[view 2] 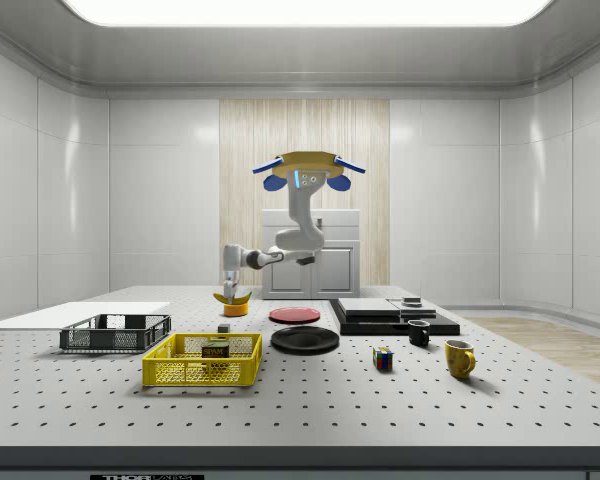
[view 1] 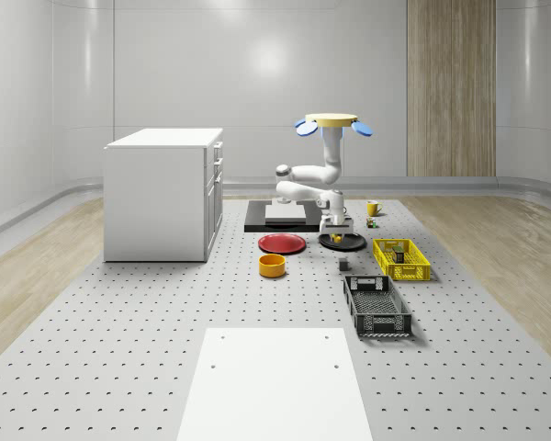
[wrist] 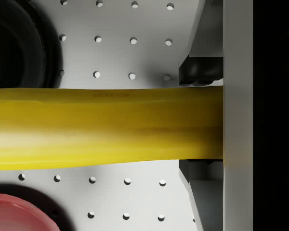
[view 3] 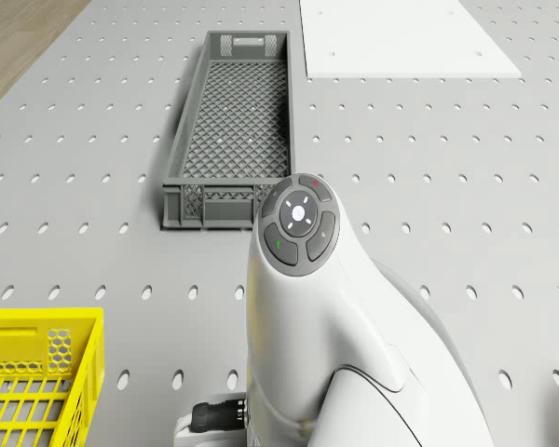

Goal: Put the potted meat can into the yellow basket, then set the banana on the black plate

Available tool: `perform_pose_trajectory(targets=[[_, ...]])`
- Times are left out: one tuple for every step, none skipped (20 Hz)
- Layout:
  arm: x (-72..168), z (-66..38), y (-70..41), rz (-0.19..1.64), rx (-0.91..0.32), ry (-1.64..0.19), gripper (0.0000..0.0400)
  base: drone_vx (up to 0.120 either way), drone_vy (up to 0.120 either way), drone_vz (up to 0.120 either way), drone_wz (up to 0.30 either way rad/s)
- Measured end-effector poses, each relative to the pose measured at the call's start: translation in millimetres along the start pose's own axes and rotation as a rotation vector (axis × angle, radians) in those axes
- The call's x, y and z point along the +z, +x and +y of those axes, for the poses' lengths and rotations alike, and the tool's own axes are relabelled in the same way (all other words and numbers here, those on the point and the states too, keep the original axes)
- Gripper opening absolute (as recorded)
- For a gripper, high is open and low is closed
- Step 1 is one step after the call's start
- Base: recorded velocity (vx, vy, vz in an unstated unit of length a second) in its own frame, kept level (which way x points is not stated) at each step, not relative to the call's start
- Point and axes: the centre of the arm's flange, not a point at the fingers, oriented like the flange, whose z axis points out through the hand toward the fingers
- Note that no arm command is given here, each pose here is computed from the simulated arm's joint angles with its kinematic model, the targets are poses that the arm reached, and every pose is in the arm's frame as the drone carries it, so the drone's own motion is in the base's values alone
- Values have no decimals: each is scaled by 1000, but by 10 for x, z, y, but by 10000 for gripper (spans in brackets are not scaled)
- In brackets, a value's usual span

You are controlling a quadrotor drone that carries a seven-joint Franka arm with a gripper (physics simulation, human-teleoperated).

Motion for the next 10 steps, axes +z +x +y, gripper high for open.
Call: perform_pose_trajectory(targets=[[0,0,0,0,0,0,193,-120,120,0,0],[0,0,0,0,0,0,193,-120,120,0,0],[0,0,0,0,0,0,193,-120,120,0,0],[0,0,0,0,0,0,193,-120,120,0,0],[0,0,0,0,0,0,193,-120,120,0,0],[0,0,0,0,0,0,193,-120,120,0,0],[0,0,0,0,0,0,193,-120,120,0,0],[0,0,0,0,0,0,193,-120,120,0,0],[0,0,0,0,0,0,193,-120,120,0,0],[0,0,0,0,0,0,193,-120,80,0,0]])
